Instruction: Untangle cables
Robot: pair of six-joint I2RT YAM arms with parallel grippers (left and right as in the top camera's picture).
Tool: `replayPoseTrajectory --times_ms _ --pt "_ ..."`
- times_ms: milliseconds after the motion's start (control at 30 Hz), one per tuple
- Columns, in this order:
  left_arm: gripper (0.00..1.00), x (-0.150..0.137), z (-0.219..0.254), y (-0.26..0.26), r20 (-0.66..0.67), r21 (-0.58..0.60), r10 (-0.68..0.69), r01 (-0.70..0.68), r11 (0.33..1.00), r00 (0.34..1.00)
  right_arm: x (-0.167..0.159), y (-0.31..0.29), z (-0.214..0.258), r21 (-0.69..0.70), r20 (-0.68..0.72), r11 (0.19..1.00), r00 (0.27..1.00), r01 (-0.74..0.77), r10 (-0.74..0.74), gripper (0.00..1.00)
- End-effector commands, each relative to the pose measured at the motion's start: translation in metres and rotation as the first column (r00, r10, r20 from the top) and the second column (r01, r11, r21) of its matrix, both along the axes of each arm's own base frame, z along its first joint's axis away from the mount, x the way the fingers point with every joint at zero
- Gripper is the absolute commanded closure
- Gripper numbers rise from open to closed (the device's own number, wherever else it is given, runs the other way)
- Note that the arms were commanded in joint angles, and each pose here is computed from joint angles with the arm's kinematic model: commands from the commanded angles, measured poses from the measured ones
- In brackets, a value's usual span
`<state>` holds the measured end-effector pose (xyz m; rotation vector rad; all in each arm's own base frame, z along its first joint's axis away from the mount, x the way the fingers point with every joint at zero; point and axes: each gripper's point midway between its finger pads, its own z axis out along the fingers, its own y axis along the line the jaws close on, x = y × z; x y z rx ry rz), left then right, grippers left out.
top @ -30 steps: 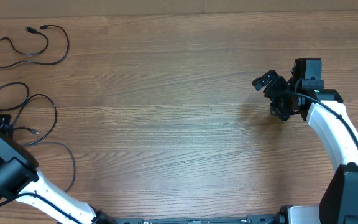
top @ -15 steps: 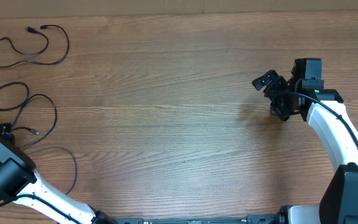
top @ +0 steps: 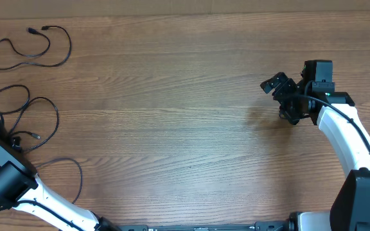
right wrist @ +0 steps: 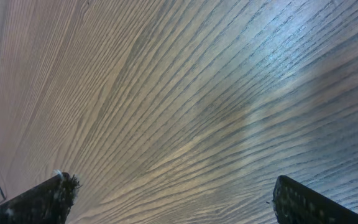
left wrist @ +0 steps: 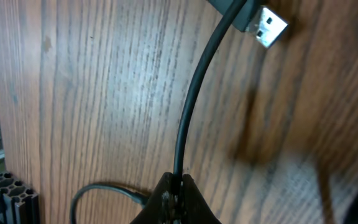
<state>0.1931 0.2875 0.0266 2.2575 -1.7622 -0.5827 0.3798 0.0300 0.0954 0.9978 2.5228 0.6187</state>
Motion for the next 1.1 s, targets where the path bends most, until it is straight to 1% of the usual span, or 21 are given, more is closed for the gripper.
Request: replayPoseTrajectory --times_ms 0,100,233,367,400,467,567,600,700,833,867,900,933,967,1067 --pt "0.95 -0.006 0.01 0.006 -0.02 0.059 0.005 -0.004 0.998 1.0 0.007 -0.003 0.008 -0.012 0.027 1.0 1.0 0.003 -0.003 0.0" --pt "0.89 -0.006 0.01 0.006 -0.02 0.06 0.005 -0.003 0.998 1.0 0.007 -0.003 0.008 -0.012 0.027 1.0 1.0 0.003 -0.003 0.0" --pt "0.83 -0.004 0.009 0.008 -0.012 0.067 0.005 -0.004 0.998 1.0 0.007 -0.003 0.008 -0.012 0.027 1.0 1.0 0.003 -0.003 0.0" --pt "0.82 -0.004 0.009 0.008 -0.01 0.069 0.005 -0.004 0.998 1.0 0.007 -0.003 0.008 -0.012 0.027 1.0 1.0 0.003 -0.003 0.0" --pt "0.77 -0.003 0.009 0.009 -0.009 0.069 0.0 0.0 0.998 1.0 0.007 -0.003 0.008 -0.012 0.027 1.0 1.0 0.003 -0.003 0.0" --pt "0.72 -0.002 0.009 0.01 -0.004 0.069 -0.013 0.013 0.998 1.0 0.007 -0.003 0.008 -0.012 0.027 1.0 1.0 0.003 -0.003 0.0" --pt "0.7 0.001 0.012 0.013 0.001 0.067 -0.032 0.032 0.997 0.999 0.007 -0.003 0.008 -0.012 0.027 1.0 1.0 0.003 -0.003 0.0" --pt "0.69 0.003 0.014 0.014 0.007 0.066 -0.043 0.043 0.997 0.999 0.007 -0.003 0.008 -0.012 0.027 1.0 1.0 0.003 -0.003 0.0" --pt "0.61 0.008 0.024 0.019 0.015 0.069 -0.059 0.058 0.996 0.998 0.007 -0.003 0.008 -0.012 0.027 1.0 1.0 0.003 -0.003 0.0" --pt "0.57 0.014 0.048 0.025 0.028 0.084 -0.06 0.057 0.995 0.998 0.007 -0.003 0.008 -0.012 0.027 1.0 1.0 0.003 -0.003 0.0" --pt "0.54 0.017 0.055 0.027 0.036 0.09 -0.06 0.056 0.994 0.998 0.007 -0.003 0.008 -0.012 0.027 1.0 1.0 0.003 -0.003 0.0" --pt "0.46 0.019 0.061 0.029 0.044 0.094 -0.061 0.057 0.994 0.997 0.007 -0.003 0.008 -0.012 0.027 1.0 1.0 0.003 -0.003 0.0" --pt "0.3 0.023 0.067 0.03 0.061 0.093 -0.069 0.063 0.994 0.996 0.007 -0.003 0.008 -0.012 0.027 1.0 1.0 0.003 -0.003 0.0" --pt "0.11 0.031 0.075 0.032 0.097 0.084 -0.095 0.087 0.993 0.991 0.007 -0.003 0.008 -0.012 0.027 1.0 1.0 0.003 -0.003 0.0" --pt "0.12 0.045 0.082 0.032 0.16 0.058 -0.163 0.155 0.986 0.974 0.007 -0.003 0.008 -0.012 0.027 1.0 1.0 0.003 -0.003 0.0"
